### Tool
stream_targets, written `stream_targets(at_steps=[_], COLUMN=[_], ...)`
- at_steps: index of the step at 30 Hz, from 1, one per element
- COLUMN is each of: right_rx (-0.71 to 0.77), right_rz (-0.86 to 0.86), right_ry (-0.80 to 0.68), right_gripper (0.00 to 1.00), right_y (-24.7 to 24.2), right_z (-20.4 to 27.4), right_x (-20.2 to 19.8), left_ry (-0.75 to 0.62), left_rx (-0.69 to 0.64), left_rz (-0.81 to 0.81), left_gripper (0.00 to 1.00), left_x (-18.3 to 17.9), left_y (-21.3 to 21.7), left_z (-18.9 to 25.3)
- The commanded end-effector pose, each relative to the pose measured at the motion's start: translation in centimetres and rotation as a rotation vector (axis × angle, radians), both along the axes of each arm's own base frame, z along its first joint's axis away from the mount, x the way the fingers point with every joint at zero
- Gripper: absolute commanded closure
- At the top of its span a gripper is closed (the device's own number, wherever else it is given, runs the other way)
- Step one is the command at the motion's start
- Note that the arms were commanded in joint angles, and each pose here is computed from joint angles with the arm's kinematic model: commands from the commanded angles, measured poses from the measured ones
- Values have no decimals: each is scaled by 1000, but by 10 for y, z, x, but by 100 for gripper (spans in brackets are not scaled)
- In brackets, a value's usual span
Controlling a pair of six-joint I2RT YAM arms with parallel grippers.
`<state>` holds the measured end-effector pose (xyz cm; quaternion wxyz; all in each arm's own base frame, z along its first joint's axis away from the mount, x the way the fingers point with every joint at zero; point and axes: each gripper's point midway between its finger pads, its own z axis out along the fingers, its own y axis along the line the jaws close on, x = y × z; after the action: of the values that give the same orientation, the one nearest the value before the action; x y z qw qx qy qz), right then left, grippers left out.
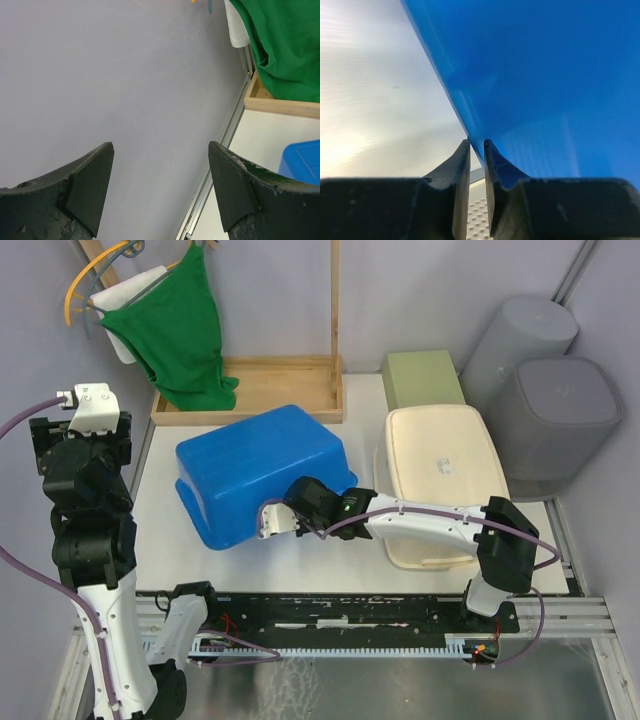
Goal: Turn the large container upside down
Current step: Turn the container upside down at the center of the board, then reset both arms
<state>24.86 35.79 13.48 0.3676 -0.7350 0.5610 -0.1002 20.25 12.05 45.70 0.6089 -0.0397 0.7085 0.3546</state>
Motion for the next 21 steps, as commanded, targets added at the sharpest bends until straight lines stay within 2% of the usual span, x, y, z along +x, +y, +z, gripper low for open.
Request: stream_targets(at_steps=[1, 3, 7, 9, 11, 13, 14, 16, 18, 19, 21], right_rx=[-67, -79, -119, -135, -96, -15, 36, 156, 256, 307, 408], right_rz=[-32, -24, -33, -37, -35, -31, -30, -69, -149, -193, -283], right_ry=[437, 510, 628, 656, 646, 576, 520, 365, 207, 157, 101], right_gripper=[75, 71, 52, 42, 37, 23, 12, 4, 1, 1, 0], right_y=[-32, -36, -44, -46, -41, -34, -30, -23, -23, -25, -36], right_z=[-11, -12, -28, -35, -29, -8, 8, 46, 87, 108, 144], right_x=[-78, -93, -114, -119, -118, -107, -98, -71, -41, -28, -8], left_ry=[-75, -77, -89, -88, -80, -54, -27, 69, 172, 206, 197], left_rx=[-17, -18, -26, -32, -38, -54, -73, -137, -228, -271, -325], left_rz=[-18, -19, -26, -38, -46, -56, -85, -205, -300, -320, -311], left_gripper=[17, 17, 17, 17, 17, 14, 13, 10, 10, 1, 1], left_x=[-4, -5, -8, -8, -7, -1, 6, 26, 43, 51, 65], left_y=[-4, -4, -5, -7, -9, -10, -14, -34, -52, -57, -58], left_z=[13, 13, 14, 13, 9, -1, -12, -47, -84, -98, -105])
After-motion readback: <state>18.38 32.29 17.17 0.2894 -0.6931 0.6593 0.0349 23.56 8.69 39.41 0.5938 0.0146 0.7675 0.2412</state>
